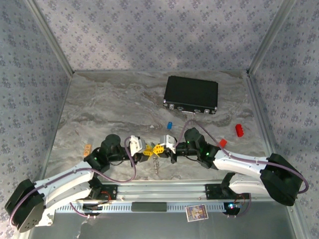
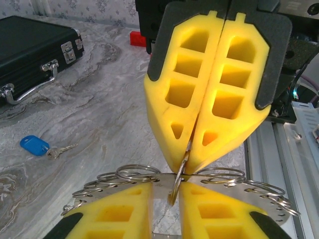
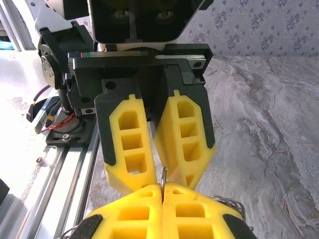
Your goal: Put the keys on the keyring
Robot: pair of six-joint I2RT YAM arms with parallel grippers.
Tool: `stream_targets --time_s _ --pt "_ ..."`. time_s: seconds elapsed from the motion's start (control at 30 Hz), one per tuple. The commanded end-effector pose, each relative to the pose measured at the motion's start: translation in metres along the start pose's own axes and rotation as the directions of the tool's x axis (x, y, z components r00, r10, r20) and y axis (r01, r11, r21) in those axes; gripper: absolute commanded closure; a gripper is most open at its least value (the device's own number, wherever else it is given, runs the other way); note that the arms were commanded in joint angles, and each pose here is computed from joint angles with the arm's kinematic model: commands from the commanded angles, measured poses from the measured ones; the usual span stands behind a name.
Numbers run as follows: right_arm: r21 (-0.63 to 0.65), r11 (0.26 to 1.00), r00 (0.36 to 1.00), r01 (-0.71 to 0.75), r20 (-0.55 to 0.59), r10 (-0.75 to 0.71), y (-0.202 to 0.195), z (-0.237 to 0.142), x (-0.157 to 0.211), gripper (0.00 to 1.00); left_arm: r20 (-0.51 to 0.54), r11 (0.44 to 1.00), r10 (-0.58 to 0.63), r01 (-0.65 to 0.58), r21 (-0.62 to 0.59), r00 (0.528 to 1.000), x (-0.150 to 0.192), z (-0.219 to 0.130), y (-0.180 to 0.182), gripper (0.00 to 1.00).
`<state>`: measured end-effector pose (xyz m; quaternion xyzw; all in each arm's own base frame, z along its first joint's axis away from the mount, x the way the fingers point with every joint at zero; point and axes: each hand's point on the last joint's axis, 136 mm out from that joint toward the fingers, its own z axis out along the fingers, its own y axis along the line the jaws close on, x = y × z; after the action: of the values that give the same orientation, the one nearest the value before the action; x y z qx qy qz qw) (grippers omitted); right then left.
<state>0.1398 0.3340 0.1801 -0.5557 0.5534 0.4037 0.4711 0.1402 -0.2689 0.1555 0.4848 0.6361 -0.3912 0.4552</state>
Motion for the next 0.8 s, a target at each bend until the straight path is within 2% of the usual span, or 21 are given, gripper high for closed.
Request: stream_targets --time_s 0.0,0.2,0.53,0.77 --pt "-0.025 1.000 0.999 0.002 0.034 -0.001 0.004 0.000 -0.007 1.00 0.072 0.999 0.035 -0.036 0.017 0.997 -0.018 -0.002 -0.004 0.81" --pt "-0.023 1.000 0.999 0.001 0.034 0.000 0.004 0.001 -0.007 1.00 0.093 0.999 0.035 -0.037 0.022 0.995 -0.023 -0.004 -0.006 0.82" --pt "-0.021 1.000 1.000 -0.003 0.007 0.003 0.004 0.001 -0.001 1.00 0.106 0.998 0.052 -0.054 0.014 0.993 -0.028 -0.007 -0.007 0.88" --pt "-0.024 1.000 1.000 -0.002 -0.001 0.002 0.004 0.003 -0.001 1.00 0.121 0.997 0.066 -0.071 0.040 0.990 -0.036 -0.001 -0.007 0.98"
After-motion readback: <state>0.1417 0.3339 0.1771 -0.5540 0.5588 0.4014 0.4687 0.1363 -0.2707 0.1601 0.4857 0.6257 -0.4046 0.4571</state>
